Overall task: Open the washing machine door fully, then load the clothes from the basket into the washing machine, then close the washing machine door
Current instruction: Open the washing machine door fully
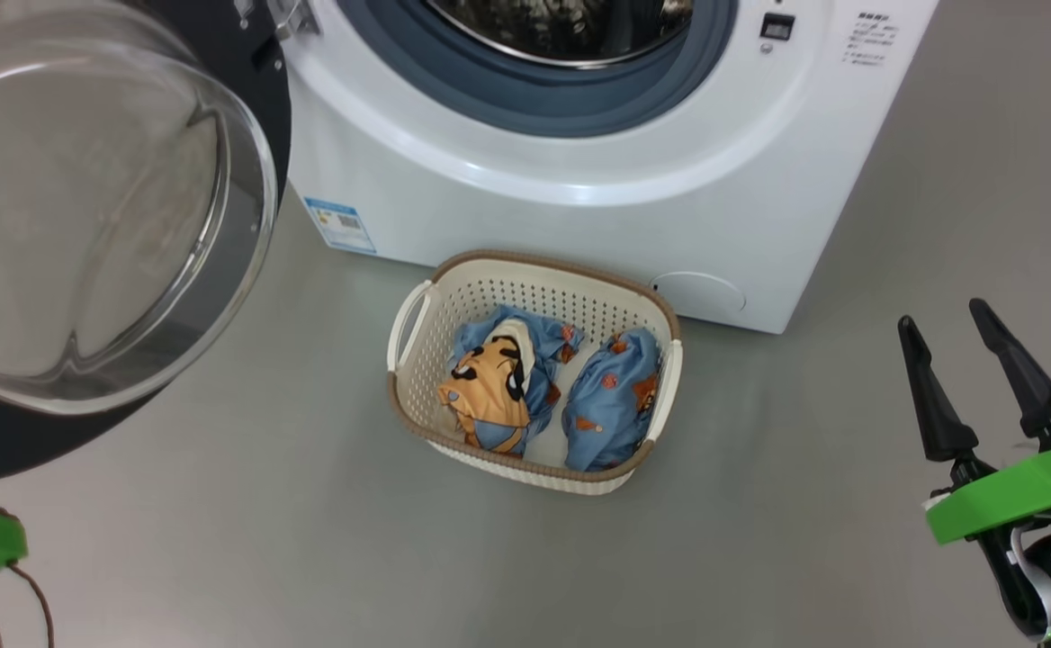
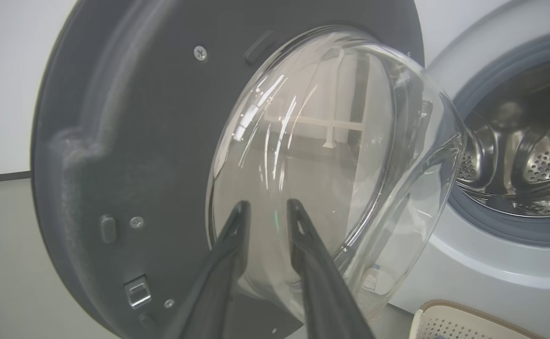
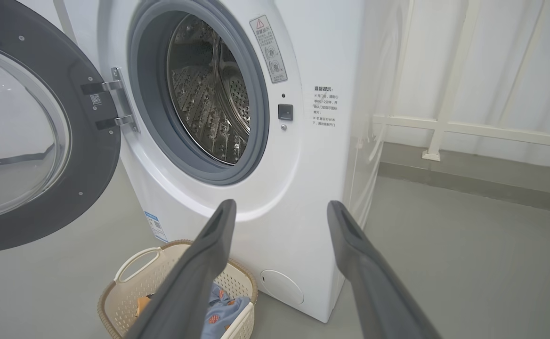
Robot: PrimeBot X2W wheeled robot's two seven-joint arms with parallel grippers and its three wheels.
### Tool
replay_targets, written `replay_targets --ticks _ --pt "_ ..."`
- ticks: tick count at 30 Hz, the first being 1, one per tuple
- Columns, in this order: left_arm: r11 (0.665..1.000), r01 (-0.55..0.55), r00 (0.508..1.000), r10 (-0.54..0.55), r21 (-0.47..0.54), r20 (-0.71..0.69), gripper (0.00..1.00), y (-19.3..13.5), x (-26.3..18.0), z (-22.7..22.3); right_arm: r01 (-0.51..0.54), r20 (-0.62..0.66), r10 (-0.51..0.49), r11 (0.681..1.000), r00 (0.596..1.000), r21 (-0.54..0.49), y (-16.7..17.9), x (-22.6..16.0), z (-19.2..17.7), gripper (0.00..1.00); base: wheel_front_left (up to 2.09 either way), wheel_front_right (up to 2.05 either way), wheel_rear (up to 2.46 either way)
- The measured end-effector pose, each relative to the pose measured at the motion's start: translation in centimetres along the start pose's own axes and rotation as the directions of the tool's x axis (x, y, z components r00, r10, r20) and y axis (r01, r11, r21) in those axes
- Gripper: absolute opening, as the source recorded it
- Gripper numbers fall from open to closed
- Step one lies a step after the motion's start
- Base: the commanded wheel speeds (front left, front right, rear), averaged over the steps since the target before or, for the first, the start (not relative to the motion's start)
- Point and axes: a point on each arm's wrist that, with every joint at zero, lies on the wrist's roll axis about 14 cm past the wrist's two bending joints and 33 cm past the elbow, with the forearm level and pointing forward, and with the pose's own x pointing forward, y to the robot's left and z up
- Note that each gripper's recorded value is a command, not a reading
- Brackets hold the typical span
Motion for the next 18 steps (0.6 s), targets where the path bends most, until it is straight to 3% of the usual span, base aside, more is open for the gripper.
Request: replay_targets --ticks 1,8,18 --pt "1.0 0.008 1.0 -0.008 -0.006 0.004 1.0 -0.2 -0.2 0.1 0.003 0.001 -0.003 1.0 1.0 0.0 0.0 -0.2 0.1 1.0 0.0 0.0 0.0" --pt "0.998 0.063 0.998 -0.063 -0.015 0.001 1.0 -1.0 -1.9 -0.5 0.043 0.013 -0.043 0.999 0.999 0.002 -0.3 -2.2 1.0 1.0 0.0 0.0 0.0" --pt "0.966 0.256 0.967 -0.256 -0.037 -0.004 1.0 -7.6 -3.7 -1.6 0.14 0.026 -0.14 0.99 0.99 0.0 -2.3 -5.9 1.9 1.0 0.0 0.0 0.0"
